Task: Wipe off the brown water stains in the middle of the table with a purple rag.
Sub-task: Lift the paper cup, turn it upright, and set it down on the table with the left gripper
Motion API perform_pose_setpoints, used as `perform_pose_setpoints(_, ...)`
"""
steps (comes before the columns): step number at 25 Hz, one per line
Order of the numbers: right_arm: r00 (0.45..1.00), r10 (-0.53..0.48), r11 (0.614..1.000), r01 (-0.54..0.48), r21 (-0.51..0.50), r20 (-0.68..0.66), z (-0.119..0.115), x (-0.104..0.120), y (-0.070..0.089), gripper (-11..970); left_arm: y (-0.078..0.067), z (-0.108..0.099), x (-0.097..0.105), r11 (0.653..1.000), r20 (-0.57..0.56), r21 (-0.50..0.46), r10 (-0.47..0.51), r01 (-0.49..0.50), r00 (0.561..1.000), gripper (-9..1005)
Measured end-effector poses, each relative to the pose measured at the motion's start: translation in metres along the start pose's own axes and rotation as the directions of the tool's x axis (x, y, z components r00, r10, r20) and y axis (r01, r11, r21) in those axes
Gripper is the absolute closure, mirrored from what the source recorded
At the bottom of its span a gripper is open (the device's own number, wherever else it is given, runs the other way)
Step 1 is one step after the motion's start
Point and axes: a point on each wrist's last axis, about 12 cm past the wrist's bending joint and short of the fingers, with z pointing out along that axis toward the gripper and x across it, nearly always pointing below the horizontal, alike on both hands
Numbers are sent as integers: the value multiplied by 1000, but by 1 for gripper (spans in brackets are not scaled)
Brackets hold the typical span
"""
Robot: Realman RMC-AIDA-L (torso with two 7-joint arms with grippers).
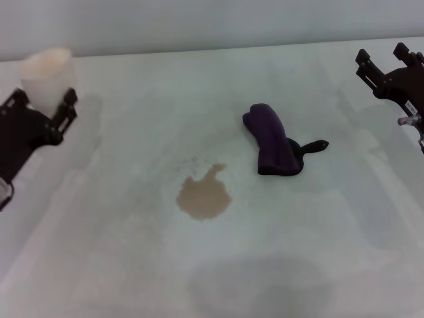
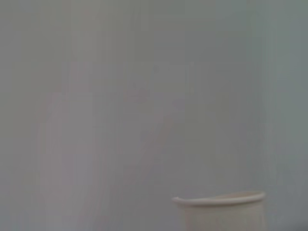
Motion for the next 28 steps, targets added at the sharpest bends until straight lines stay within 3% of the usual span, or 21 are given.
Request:
perform_pose_setpoints(9,1000,2,1000,-2,-5,-7,-1,1,1,129,-22,-14,26,999,-104,0,-52,52,993,408)
perform_pose_setpoints(18,1000,14,1000,-15,-11,-10,-1,2,2,129,-18,-28,38,995,-159,-72,-75,65,984,408)
perform_pose_setpoints(28,1000,11,1000,-12,-19,-11,-1,2,3,130,-17,-27,43,996,-212,-83,-51,34,976,391)
